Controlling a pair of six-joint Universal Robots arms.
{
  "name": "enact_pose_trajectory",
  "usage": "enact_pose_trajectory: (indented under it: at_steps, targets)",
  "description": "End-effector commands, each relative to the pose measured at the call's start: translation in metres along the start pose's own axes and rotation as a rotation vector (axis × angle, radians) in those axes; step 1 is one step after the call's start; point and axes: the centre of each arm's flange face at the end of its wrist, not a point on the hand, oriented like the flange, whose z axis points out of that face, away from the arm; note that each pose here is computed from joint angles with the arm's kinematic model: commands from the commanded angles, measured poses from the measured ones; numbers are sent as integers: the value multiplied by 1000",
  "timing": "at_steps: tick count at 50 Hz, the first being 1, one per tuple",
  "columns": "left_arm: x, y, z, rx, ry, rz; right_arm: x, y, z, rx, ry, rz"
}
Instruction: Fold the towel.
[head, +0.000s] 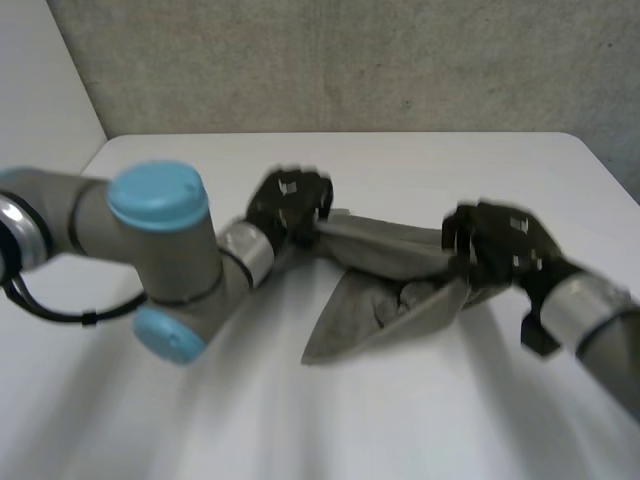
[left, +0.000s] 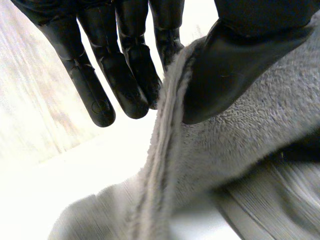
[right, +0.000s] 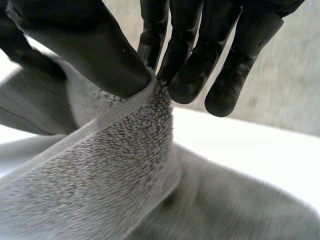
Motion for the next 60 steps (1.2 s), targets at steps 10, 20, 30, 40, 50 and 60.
enact_pose_trajectory:
  at_steps: [10, 20, 30, 40, 50, 60]
  targets:
    - [-46, -231, -31, 631, -119, 133, -15, -240, 50, 498, 5, -326]
    - [-47, -141, -35, 338, -77, 90, -46, -140, 54, 134, -25, -523]
    - [-76, -24, -57, 8, -127, -1, -65, -11, 39, -156, 35, -515]
    - [-80, 9, -69, -76, -141, -35, -52, 36, 40, -131, 75, -426]
    - [-91, 12, -69, -79, -168, -42, -33, 70, 33, -181, 166, -372]
    - [-105, -7, -48, -7, -183, -19, -34, 74, 30, -193, 158, -319]
